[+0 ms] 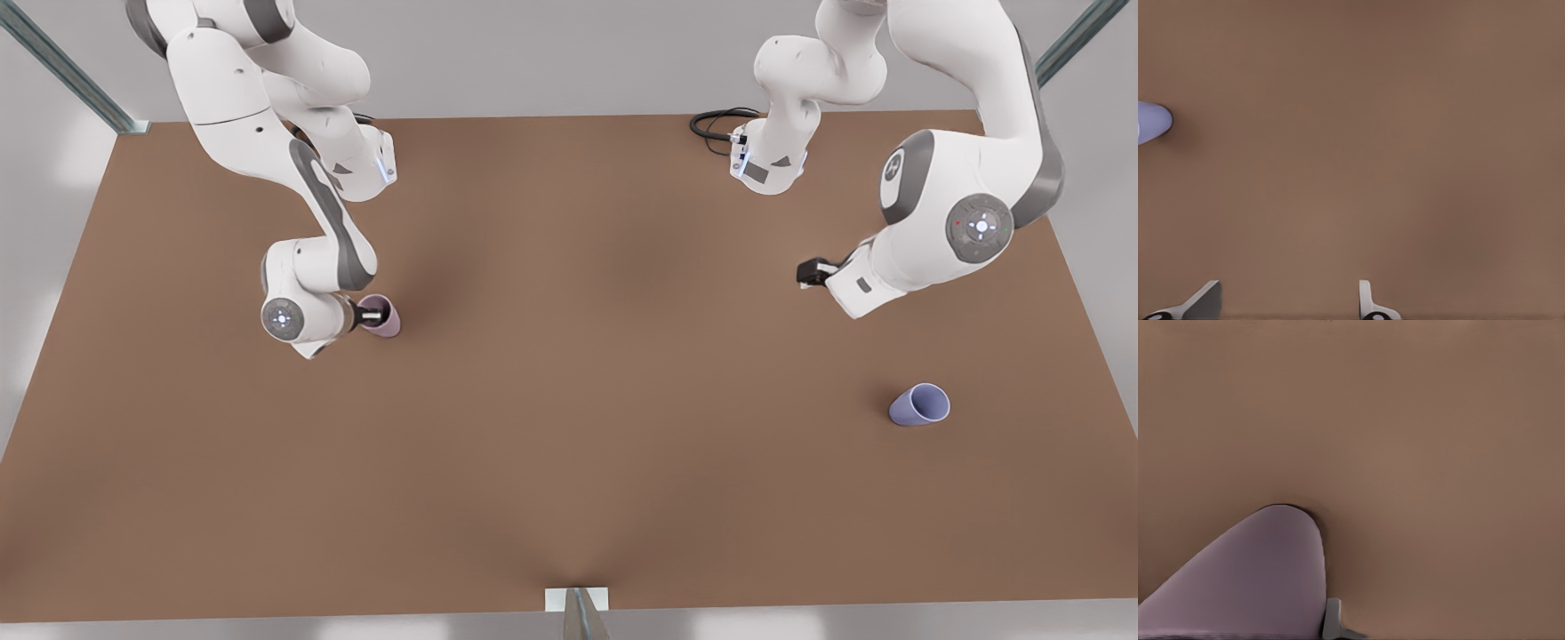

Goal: Stack the cups, with the pink cup at the bottom and the purple cup at the top

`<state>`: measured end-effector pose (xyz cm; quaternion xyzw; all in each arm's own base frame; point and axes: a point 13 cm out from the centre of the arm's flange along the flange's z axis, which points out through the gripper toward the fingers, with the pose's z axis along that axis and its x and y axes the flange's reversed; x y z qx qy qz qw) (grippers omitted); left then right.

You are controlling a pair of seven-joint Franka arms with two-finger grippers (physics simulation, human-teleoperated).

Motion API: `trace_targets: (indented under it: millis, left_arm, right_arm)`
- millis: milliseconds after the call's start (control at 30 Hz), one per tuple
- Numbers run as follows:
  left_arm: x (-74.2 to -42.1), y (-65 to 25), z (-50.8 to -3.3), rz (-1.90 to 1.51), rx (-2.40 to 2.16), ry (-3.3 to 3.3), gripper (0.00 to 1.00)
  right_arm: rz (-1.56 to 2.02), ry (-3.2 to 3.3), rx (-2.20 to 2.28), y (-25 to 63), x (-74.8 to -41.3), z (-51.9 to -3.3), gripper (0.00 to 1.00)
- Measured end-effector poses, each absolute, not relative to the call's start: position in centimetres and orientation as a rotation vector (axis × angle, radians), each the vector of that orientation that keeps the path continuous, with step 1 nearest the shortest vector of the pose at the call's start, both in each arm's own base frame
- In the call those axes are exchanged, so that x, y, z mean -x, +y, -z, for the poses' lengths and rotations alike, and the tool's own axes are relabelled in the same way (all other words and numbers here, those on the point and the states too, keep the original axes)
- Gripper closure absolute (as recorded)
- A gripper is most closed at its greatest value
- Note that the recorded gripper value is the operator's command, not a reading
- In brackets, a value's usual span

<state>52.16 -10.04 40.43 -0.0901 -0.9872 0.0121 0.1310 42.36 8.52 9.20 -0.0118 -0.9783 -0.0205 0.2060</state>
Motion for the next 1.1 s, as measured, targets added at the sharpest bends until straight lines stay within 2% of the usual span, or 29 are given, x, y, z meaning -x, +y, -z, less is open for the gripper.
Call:
trace_targets:
  millis: [100, 167, 300, 367, 533, 667, 900, 1100]
  left_arm:
    - [-52.5, -9.6, -40.2, -0.034, 0.248, -2.866, 0.0]
    - [-52.5, -9.4, -39.9, -0.032, 0.243, -2.861, 0.0]
    - [-52.5, -9.5, -39.7, -0.032, 0.244, -2.859, 0.0]
    - [-52.5, -9.5, -39.8, -0.032, 0.245, -2.861, 0.0]
    - [-52.7, -9.4, -39.4, -0.032, 0.241, -2.858, 0.0]
    - [-52.8, -9.0, -39.3, -0.033, 0.23, -2.859, 0.0]
    - [-53.2, -8.9, -38.8, -0.037, 0.222, -2.859, 0.0]
    - [-54.5, -8.2, -38.1, -0.035, 0.196, -2.863, 0.0]
  right_arm:
    - [0.067, -2.773, 0.017, 9.1, -44.6, -10.7, 0.79]
    - [0.079, -2.839, -0.033, 11.4, -48.3, -13.6, 0.79]
    - [0.142, -2.926, -0.235, 22.1, -55.4, -19.2, 0.79]
    - [0.199, -2.936, -0.335, 28.9, -57.8, -21.7, 0.79]
    - [0.308, -2.941, -0.439, 45.5, -59.1, -24.1, 0.79]
    - [0.46, -2.929, -0.324, 55.4, -57.7, -22.2, 0.79]
    - [0.754, -2.932, 0.177, 62.1, -59.9, -16.8, 0.79]
    - [0.922, -2.911, 0.445, 66.4, -59.9, -16.3, 0.79]
